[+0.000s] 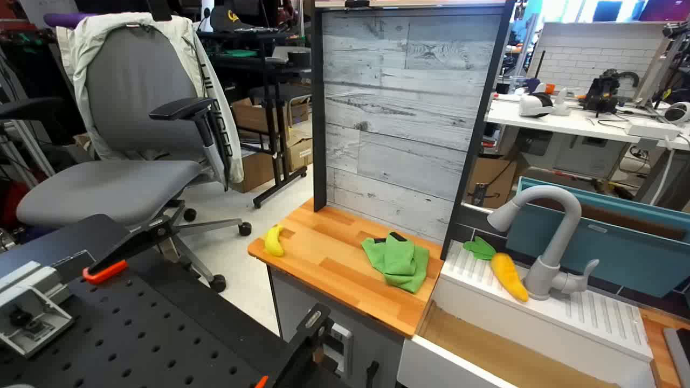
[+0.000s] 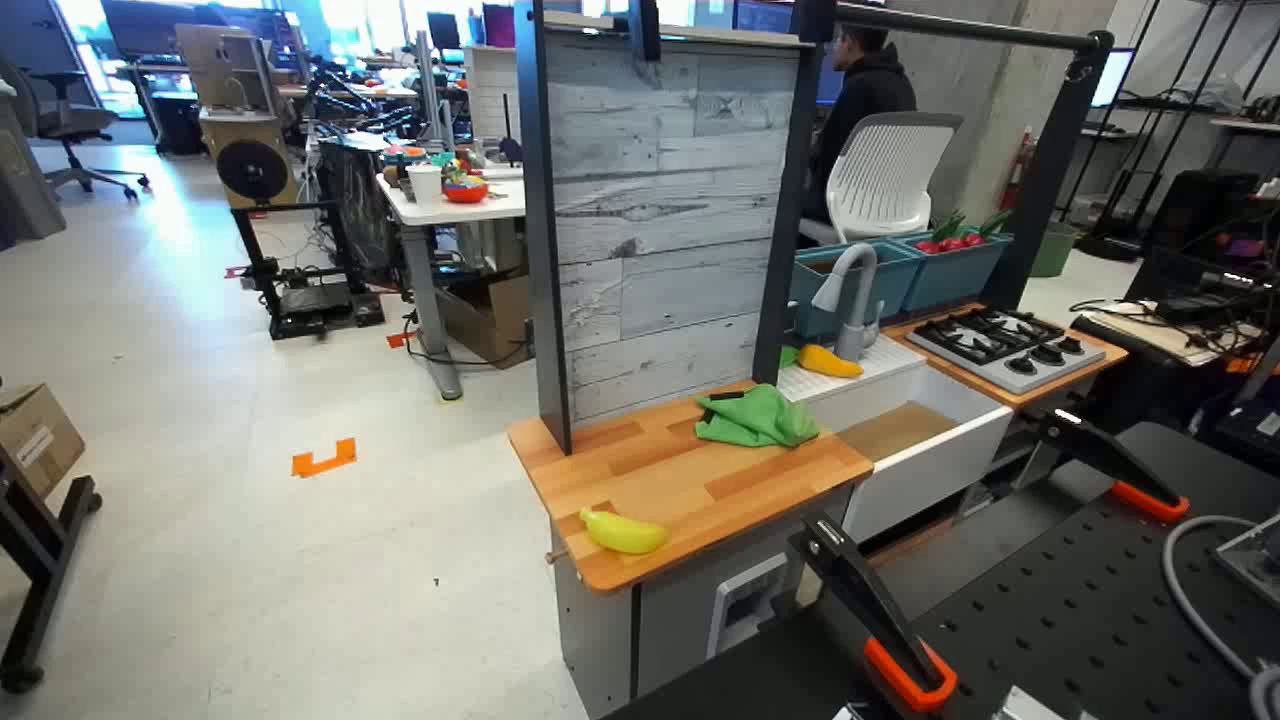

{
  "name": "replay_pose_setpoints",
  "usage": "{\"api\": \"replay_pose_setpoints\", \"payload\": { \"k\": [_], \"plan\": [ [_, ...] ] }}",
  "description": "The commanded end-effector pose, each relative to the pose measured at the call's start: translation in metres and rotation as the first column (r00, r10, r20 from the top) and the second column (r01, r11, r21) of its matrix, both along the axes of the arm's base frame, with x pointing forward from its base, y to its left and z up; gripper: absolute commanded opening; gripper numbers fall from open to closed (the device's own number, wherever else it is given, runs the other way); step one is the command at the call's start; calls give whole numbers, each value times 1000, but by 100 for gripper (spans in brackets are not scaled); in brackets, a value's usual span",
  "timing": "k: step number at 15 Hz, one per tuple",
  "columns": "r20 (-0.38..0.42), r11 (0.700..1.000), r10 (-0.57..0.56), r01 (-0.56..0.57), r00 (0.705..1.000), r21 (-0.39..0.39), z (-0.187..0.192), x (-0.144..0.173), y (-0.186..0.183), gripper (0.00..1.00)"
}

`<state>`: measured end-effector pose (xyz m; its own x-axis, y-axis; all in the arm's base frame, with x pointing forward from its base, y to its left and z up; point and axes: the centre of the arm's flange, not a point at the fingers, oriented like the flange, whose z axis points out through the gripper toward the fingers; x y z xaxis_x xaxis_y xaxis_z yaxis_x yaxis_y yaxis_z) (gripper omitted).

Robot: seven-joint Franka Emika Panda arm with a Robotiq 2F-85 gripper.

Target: Move the faucet of the sink very slightly to the right.

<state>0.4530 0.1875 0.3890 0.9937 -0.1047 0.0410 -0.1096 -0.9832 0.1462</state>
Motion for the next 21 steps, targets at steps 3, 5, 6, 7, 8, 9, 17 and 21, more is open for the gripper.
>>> {"api": "replay_pose_setpoints", "payload": {
  "k": [3,5,6,7,8,9,17,21],
  "plan": [
    [0,1000,0,0,1000,0,0,0,0,100],
    [18,1000,-21,21,1000,-4,-9,8,0,100],
    [21,1000,-25,25,999,-8,-16,13,-2,100],
    [25,999,-33,33,999,-14,-21,16,-5,100],
    [36,999,-42,42,998,-19,-28,20,-10,100],
    [47,999,-45,46,998,-23,-35,25,-15,100],
    [-2,990,-110,109,994,-87,-110,68,-107,100],
    [-48,973,-203,196,978,-118,-146,96,-171,100]
  ]
}}
